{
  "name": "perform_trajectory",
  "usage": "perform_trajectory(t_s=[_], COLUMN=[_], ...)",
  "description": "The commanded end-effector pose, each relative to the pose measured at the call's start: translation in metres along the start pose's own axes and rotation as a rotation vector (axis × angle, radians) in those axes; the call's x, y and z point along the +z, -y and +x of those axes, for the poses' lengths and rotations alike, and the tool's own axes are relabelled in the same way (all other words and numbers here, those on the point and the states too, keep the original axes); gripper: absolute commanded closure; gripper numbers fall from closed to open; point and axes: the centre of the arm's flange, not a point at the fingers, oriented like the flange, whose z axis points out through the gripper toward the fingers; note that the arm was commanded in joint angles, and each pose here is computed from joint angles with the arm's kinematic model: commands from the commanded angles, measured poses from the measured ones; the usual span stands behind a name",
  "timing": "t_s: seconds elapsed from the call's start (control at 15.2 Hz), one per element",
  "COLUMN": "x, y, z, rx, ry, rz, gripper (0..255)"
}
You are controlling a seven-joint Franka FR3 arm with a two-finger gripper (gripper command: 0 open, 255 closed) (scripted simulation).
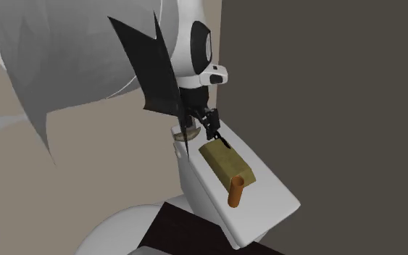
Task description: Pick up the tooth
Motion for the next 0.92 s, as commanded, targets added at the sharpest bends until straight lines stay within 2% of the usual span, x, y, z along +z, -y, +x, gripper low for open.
perform_trajectory(t_s=[0.0, 0.73, 0.86], x=[0.011, 0.082, 0.088], y=[0.025, 0.148, 0.15], z=[0.002, 0.041, 0.042], rx=[0.062, 0.371, 0.375], ry=[0.015, 0.091, 0.092], rz=[-0.001, -0.015, -0.015], gripper=[0, 0, 0])
